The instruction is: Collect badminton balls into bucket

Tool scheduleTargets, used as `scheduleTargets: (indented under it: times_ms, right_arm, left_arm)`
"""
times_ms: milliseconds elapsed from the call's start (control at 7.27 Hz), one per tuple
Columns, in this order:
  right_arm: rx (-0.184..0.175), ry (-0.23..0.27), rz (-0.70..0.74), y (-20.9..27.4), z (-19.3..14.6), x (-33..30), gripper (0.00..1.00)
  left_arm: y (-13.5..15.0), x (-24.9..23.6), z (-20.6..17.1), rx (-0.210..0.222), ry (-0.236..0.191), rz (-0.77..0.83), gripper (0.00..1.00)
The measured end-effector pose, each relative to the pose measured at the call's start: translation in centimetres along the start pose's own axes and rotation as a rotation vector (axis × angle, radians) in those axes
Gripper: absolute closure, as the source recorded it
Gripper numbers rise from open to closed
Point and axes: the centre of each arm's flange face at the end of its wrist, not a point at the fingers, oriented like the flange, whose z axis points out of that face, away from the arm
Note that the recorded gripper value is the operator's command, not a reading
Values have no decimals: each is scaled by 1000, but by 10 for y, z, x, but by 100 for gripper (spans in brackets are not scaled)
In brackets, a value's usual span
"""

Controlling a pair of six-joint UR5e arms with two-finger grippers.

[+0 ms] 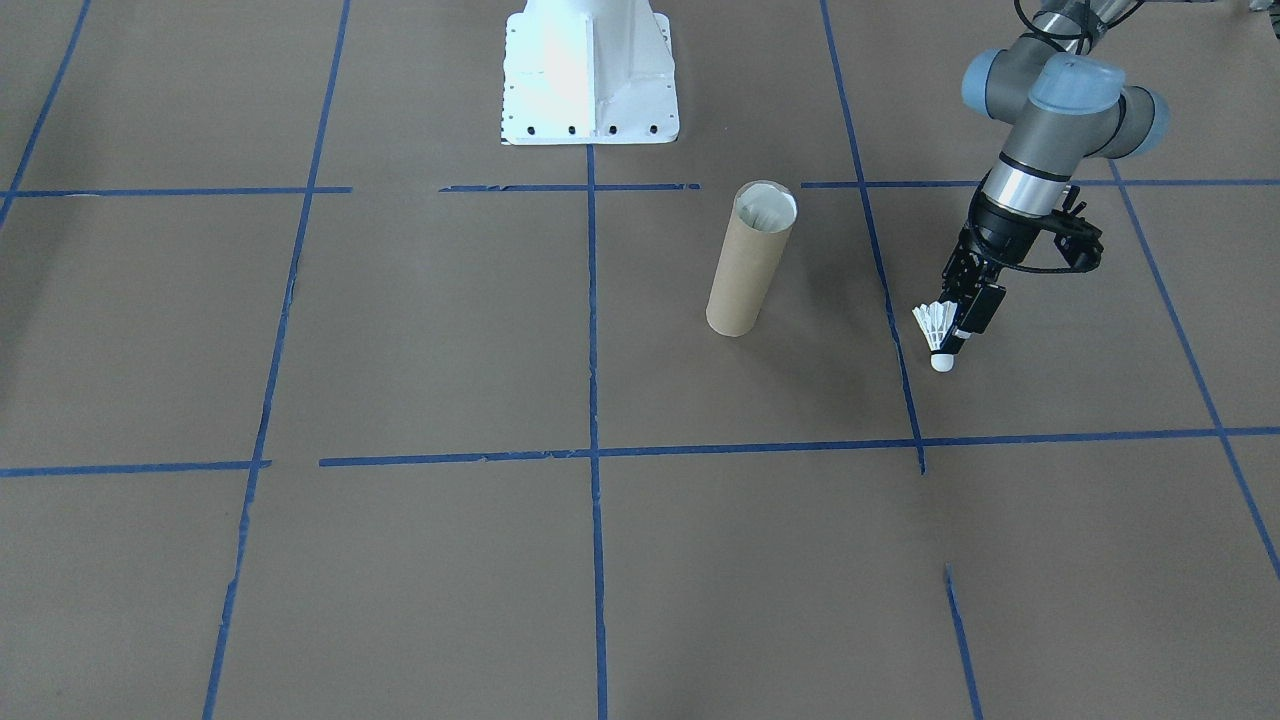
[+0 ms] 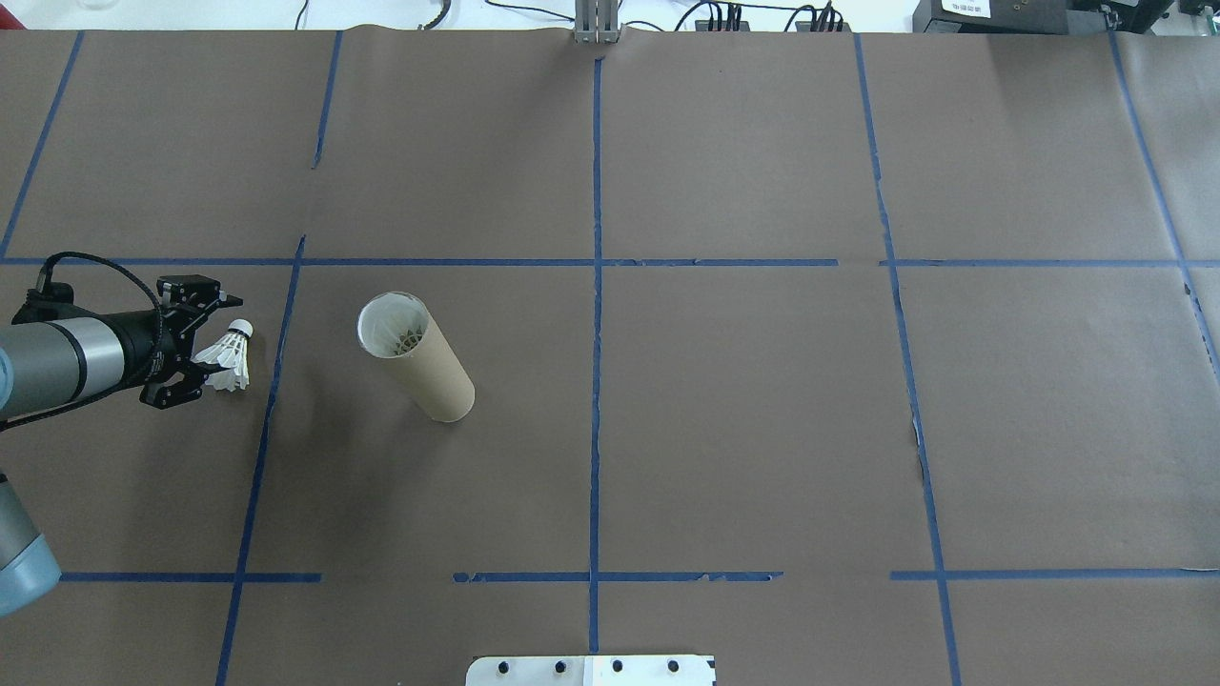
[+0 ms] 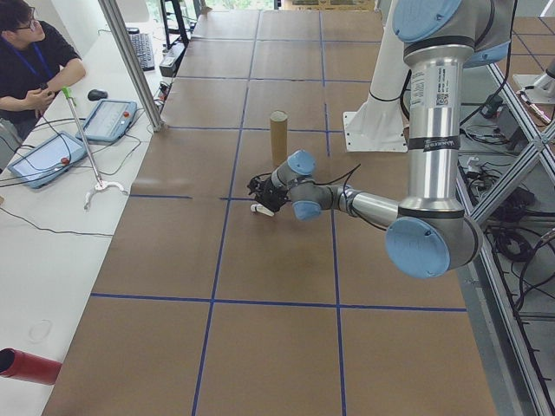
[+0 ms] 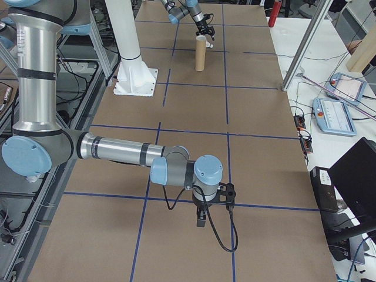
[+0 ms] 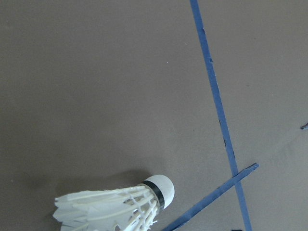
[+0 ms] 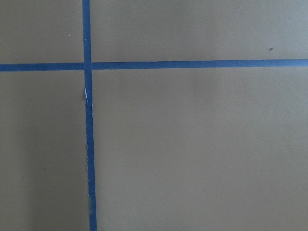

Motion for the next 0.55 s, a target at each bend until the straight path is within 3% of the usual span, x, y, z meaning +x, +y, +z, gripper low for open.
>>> scheduleTargets:
  times_ms: [550]
  right_arm:
    - [0,0,0,0,0,0,0]
  left_arm:
    - [-7,-3,-8,7,-1,1,87]
